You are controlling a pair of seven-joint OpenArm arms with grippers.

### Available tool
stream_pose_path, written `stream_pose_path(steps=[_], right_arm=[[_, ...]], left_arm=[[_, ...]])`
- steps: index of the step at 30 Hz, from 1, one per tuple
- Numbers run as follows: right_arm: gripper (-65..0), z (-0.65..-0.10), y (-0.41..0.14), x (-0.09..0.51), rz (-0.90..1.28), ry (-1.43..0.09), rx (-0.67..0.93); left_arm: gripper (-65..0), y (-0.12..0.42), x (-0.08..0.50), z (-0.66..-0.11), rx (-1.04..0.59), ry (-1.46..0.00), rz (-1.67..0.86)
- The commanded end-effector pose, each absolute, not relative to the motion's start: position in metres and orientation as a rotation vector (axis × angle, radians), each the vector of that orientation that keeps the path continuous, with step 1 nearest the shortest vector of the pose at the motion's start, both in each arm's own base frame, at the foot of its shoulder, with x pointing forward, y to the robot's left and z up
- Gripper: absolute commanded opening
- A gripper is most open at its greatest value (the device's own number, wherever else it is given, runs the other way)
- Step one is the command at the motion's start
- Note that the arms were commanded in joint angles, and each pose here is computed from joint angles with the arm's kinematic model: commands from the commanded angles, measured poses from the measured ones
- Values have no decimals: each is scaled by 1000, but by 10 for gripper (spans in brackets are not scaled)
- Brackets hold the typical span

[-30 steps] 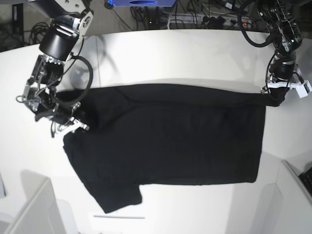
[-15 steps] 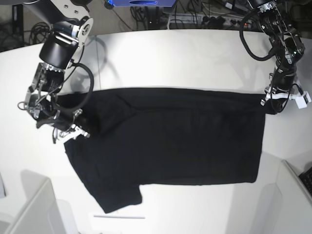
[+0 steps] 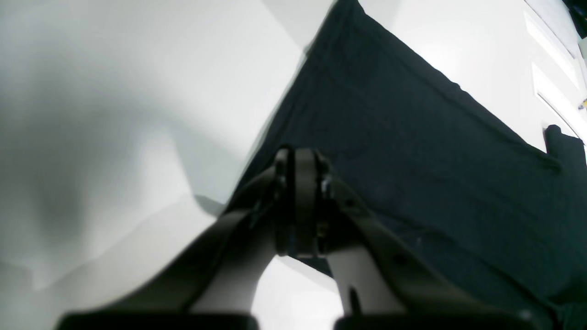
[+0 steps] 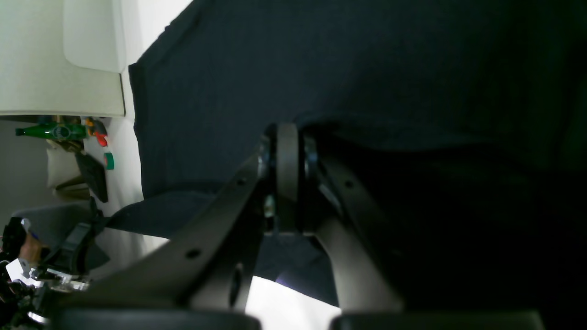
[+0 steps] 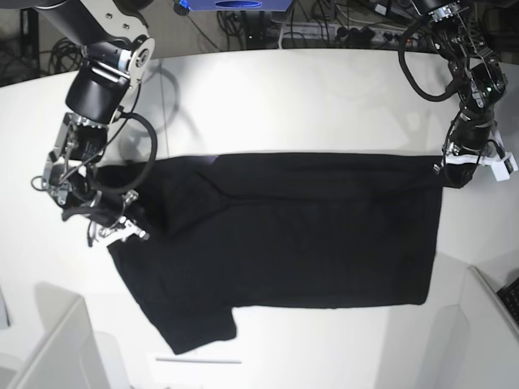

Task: Fold the T-shirt properly
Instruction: 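Lift the shoulder corners and pull the shirt toward the robot, then regrip the shoulder corners with both grippers and drag the shirt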

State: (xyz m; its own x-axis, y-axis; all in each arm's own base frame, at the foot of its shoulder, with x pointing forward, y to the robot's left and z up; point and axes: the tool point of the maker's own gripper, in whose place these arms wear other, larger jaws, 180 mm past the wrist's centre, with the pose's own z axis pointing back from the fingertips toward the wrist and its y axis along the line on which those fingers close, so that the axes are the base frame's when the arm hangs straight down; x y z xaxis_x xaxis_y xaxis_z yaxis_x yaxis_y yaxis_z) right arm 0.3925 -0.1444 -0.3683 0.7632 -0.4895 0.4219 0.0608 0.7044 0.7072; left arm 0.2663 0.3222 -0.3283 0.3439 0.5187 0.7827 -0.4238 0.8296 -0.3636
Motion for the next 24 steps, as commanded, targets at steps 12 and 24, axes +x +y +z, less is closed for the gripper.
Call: stream_pose_path(steps=[12,24], right_arm=[[-650,-348,-151,409,-330,-724,742],[-429,-347,-153,406,-328,-714,743]], left_arm=[[-650,328,278,-324,-106,-1086,618],[-255,339,280,-316,-82,-1106,618]])
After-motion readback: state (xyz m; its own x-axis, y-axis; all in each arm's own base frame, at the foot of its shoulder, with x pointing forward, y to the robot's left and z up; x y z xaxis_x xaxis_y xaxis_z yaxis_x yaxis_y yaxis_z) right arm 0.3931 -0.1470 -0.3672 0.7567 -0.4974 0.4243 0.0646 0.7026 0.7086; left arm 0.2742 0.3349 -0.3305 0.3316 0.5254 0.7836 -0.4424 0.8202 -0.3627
